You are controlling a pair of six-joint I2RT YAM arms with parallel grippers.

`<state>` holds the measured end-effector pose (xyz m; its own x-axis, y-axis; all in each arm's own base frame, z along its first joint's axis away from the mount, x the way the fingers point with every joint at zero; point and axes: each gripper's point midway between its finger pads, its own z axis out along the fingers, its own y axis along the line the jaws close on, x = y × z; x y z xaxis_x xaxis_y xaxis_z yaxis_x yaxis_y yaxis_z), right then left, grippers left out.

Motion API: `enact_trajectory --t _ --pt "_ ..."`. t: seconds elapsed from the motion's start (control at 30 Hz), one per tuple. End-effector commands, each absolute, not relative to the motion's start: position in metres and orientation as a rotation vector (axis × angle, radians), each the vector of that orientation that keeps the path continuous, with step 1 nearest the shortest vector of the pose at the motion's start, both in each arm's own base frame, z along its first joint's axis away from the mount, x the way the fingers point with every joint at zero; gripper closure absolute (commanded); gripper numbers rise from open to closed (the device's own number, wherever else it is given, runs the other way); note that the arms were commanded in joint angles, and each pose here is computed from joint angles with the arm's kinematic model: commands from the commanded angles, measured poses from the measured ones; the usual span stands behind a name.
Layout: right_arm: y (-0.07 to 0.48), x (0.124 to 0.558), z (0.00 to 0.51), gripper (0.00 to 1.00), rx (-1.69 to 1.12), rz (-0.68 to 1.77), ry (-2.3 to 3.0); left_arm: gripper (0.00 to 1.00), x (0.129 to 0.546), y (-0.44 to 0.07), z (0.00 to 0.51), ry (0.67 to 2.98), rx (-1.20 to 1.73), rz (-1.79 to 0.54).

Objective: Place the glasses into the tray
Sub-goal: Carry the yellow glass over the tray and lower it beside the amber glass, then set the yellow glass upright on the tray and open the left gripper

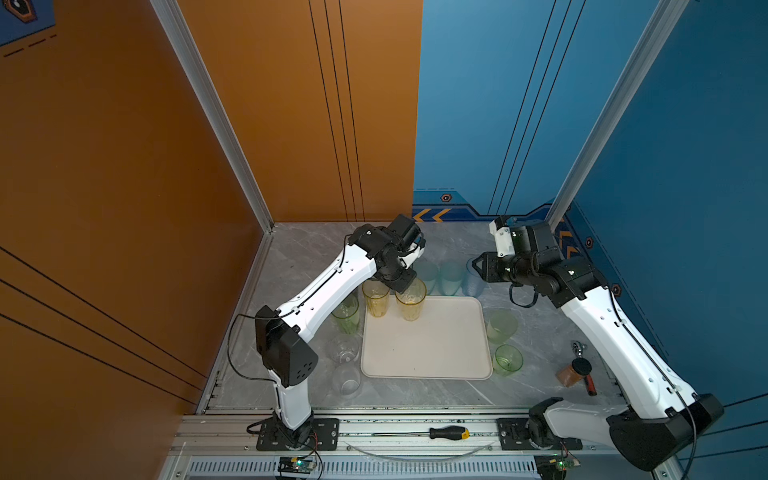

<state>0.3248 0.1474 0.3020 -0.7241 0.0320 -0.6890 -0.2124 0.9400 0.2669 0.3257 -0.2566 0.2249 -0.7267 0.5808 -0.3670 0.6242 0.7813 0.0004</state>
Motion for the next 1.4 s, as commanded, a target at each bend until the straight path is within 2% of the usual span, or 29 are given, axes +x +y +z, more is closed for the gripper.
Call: enact_trajectory --t 0.0,0.83,1.37 --pt "0.149 0.33 0.294 0.65 -0.113 0.437 2.364 0.97 0.334 -0.264 0.22 2.616 0.906 -0.232" --pt "0.161 0.339 0.281 0.65 -0.136 0.461 2.404 0.98 0.353 -0.254 0.176 2.693 0.901 -0.054" --pt "0.162 0.339 0.278 0.65 -0.14 0.459 2.414 0.98 0.365 -0.257 0.163 2.683 0.873 -0.052"
